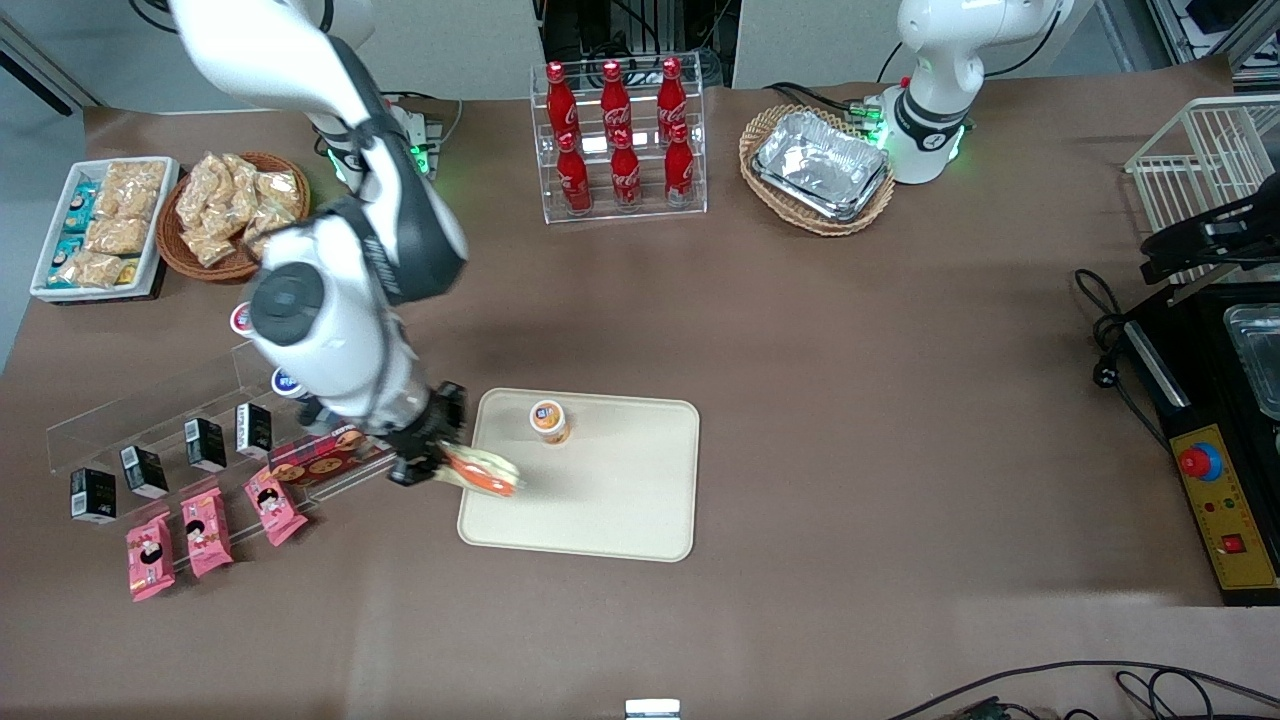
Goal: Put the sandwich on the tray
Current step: 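Lift the sandwich and carry it with the right gripper to the cream tray, then lower the sandwich onto the tray and open the right gripper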
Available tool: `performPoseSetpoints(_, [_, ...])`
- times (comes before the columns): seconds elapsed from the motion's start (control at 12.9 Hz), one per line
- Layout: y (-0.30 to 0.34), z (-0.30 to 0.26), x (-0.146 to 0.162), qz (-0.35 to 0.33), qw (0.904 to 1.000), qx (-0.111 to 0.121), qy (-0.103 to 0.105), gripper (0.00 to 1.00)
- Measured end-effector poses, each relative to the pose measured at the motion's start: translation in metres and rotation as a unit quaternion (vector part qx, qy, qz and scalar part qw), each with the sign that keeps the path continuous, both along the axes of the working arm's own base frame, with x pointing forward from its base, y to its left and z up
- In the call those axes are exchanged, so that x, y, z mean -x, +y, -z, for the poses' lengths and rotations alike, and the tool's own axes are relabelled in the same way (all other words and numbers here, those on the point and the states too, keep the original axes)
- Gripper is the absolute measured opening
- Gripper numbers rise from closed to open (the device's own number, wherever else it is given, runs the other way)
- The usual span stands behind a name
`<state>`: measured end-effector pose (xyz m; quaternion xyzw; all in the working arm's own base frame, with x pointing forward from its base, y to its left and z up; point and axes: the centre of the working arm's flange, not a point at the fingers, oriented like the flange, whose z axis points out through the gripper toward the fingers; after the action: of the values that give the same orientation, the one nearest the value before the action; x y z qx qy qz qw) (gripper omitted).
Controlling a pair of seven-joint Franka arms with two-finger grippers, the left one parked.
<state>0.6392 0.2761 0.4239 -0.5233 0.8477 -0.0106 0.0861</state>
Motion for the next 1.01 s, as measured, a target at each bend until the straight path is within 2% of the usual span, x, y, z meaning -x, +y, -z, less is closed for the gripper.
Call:
performPoseSetpoints(0.31, [0.050, 0.062, -0.005, 0.009, 0.9995, 0.000, -0.031, 0.18])
performPoseSetpoints(0.7, [0.098, 0.122, -0.001, -0.016, 0.9985, -0.013, -0.051, 0.18])
performPoseSetpoints(1.01, [0.106, 0.168, -0.001, -0.039, 0.9977, -0.006, -0.054, 0.18])
